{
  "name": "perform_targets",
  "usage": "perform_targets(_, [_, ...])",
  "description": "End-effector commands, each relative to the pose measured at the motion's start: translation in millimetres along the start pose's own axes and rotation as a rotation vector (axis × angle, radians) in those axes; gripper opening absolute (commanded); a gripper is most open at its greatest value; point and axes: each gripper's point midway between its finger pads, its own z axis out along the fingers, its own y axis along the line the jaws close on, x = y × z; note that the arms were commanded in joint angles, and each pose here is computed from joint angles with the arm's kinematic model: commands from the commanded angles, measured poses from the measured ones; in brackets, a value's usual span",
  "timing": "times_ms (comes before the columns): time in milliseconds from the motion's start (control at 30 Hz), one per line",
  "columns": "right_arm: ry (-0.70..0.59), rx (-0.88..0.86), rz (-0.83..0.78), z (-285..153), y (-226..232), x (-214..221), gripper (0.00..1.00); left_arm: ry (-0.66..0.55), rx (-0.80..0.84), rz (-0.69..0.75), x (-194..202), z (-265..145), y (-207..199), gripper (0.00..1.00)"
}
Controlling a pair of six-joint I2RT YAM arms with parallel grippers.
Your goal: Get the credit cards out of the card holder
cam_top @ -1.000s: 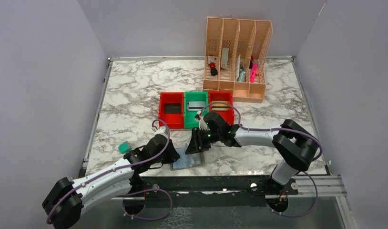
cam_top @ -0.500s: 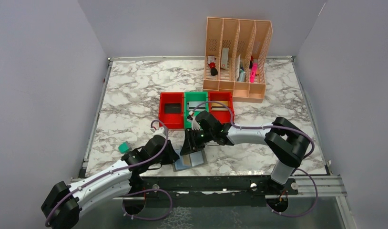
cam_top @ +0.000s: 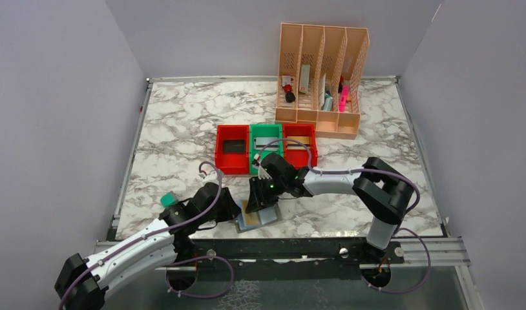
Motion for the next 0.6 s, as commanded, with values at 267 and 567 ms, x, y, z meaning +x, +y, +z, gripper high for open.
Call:
perform_targets(267, [-0.053,0.128,-0.025,-8,-16,-8,0.45,-0.092,0.022,-0.031,-24,-15,-13,0.36])
perform_targets(567, [-0.070,0.144,0.030,-9,-28,2,0.46,-0.052,0.108,0.006,-17,-11,-27,0.36])
